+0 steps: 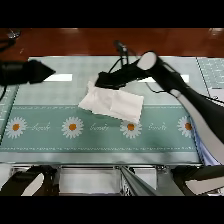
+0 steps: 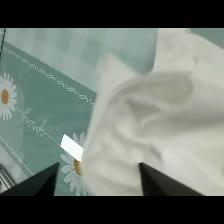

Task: Fold the shirts.

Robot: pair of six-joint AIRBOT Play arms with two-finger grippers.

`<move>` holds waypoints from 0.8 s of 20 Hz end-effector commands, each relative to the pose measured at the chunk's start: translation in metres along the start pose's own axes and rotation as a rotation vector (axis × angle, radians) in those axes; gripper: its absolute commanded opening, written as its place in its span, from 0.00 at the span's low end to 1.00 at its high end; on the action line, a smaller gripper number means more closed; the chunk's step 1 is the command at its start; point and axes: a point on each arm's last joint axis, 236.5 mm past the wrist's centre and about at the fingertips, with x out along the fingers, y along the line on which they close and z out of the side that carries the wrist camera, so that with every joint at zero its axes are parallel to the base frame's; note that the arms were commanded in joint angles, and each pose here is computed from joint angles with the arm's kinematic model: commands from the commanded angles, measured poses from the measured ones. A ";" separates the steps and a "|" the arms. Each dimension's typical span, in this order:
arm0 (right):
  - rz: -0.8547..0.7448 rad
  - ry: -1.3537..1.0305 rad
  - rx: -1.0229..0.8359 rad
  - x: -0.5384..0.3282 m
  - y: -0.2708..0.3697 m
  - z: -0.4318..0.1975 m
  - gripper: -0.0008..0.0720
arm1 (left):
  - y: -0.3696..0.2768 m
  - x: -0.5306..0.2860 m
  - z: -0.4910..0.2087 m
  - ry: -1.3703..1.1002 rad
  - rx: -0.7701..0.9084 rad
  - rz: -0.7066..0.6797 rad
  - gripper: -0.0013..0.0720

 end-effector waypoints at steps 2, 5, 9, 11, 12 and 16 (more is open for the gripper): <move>0.027 0.139 0.072 0.011 -0.027 0.004 0.87 | 0.018 -0.002 -0.060 -0.012 -0.047 0.029 0.06; -0.208 0.077 0.028 -0.111 -0.085 0.023 0.87 | 0.024 0.006 -0.071 0.018 -0.064 0.034 0.06; -0.663 -0.173 0.218 -0.219 -0.194 -0.028 0.87 | 0.025 0.007 -0.068 0.006 -0.061 0.036 0.06; -0.561 -0.286 0.417 -0.181 -0.219 -0.069 0.87 | 0.027 0.010 -0.068 0.013 -0.067 0.038 0.06; -0.479 -0.309 0.518 -0.156 -0.224 -0.086 0.87 | 0.028 0.012 -0.069 0.021 -0.072 0.038 0.06; -0.230 -0.192 0.676 -0.077 -0.221 -0.119 0.86 | 0.030 0.024 -0.073 0.057 -0.108 0.021 0.06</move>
